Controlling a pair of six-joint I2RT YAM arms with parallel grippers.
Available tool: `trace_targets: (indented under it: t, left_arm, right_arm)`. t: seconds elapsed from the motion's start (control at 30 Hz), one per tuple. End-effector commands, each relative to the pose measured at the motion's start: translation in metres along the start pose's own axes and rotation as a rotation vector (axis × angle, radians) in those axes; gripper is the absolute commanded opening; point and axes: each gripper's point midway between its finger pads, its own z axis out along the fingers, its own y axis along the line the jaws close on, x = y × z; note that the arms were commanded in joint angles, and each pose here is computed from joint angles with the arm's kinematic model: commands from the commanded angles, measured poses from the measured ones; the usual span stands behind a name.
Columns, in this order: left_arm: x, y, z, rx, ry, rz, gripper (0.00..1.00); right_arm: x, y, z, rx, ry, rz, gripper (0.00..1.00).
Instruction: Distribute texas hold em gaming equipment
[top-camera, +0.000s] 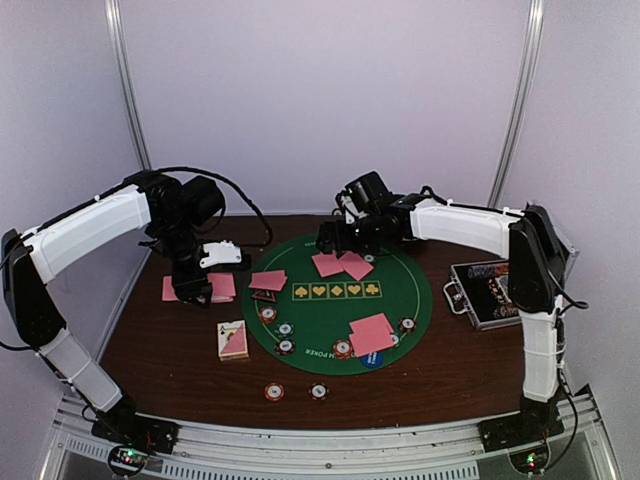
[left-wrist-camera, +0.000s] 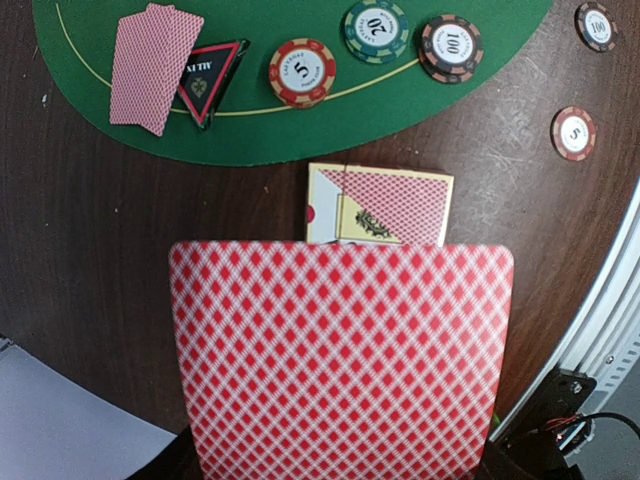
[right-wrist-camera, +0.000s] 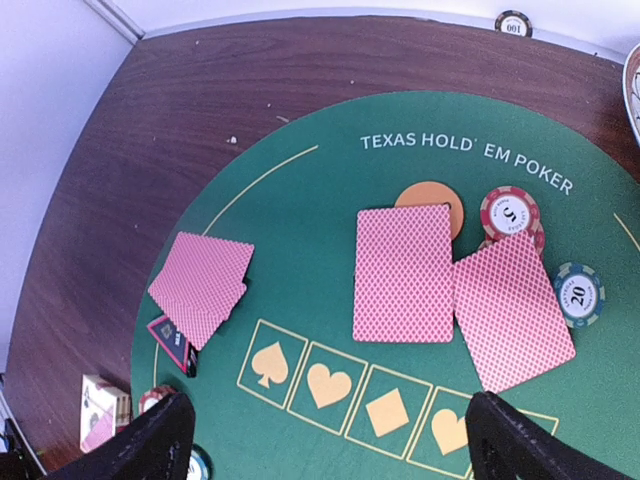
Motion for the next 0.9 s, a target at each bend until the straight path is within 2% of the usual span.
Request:
trace_targets:
  t: [0.0, 0.2, 0.43, 0.53, 0.67, 0.77, 0.87]
  left_arm:
    - [0.000, 0.000, -0.007, -0.018, -0.019, 0.016, 0.00]
    - [-0.002, -0.001, -0.010, -0.019, -0.033, 0.010, 0.00]
    - [0.000, -0.004, -0.014, -0.015, -0.039, 0.012, 0.00]
    - [0.001, -0.005, -0.014, -0.009, -0.041, 0.011, 0.00]
    - [0.000, -0.005, -0.015, -0.009, -0.042, 0.011, 0.00]
    - [0.000, -0.005, -0.017, -0.012, -0.049, 0.012, 0.00]
    - [-0.001, -0.004, -0.017, -0.013, -0.050, 0.011, 0.00]
  right_arm:
    - [0.024, 0.011, -0.023, -0.027, 0.063, -0.002, 1.00]
    - [0.075, 0.014, -0.045, -0.092, 0.157, 0.117, 0.99]
    - [0.129, 0.092, -0.093, -0.359, 0.193, 0.255, 1.00]
    - [0.130, 0.113, -0.105, -0.466, 0.212, 0.375, 1.00]
    - [0.122, 0.153, -0.122, -0.804, 0.151, 0.537, 1.00]
    - [0.118, 0.164, -0.105, -0.870, 0.221, 0.555, 1.00]
    - [0.102, 0.177, -0.092, -0.891, 0.218, 0.526, 1.00]
